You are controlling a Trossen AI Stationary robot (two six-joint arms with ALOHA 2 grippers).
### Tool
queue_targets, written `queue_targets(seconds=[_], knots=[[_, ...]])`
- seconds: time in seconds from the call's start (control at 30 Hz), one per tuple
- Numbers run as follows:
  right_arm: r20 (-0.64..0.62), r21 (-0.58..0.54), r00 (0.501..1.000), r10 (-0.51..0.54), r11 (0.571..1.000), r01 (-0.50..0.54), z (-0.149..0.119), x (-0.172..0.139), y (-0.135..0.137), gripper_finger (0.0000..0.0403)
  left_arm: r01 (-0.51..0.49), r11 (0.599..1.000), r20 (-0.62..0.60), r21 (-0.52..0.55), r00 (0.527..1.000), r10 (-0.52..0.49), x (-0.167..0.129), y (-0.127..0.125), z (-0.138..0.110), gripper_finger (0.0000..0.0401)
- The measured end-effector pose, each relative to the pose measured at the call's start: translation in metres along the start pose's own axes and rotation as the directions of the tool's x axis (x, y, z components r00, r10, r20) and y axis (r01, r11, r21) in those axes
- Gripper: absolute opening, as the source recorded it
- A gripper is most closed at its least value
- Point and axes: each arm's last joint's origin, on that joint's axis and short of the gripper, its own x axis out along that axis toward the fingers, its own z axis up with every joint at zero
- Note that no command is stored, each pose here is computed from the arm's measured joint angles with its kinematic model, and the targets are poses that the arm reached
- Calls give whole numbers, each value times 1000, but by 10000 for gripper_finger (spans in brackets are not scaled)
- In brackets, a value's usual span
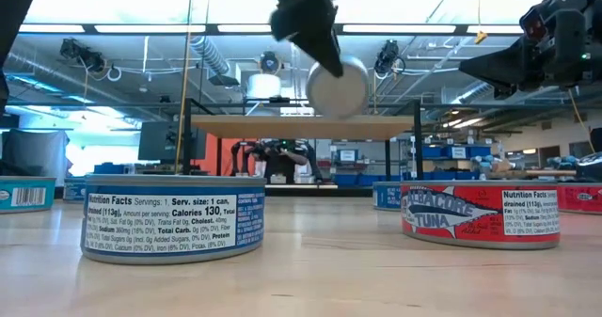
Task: Stack canned seafood by type on shelf
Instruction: Put the yellow blue tuna can on the shelf
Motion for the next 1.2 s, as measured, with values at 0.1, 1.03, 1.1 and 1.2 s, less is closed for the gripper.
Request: queue_targets(seconds=[0.1,1.03,1.1,1.2], knots=[[0,0,1000,0,1000,0,0,0,0,25,-117,993,7,5,993,117,9,24,2,147],[-2,0,1000,-2,1000,2,0,0,0,25,-289,957,64,3,955,288,113,129,-25,147],[-1,0,1000,-2,1000,2,0,0,0,25,-290,957,63,0,955,290,113,129,-25,147],[-2,0,1000,-2,1000,2,0,0,0,25,-291,957,59,-1,955,291,114,131,-26,147]])
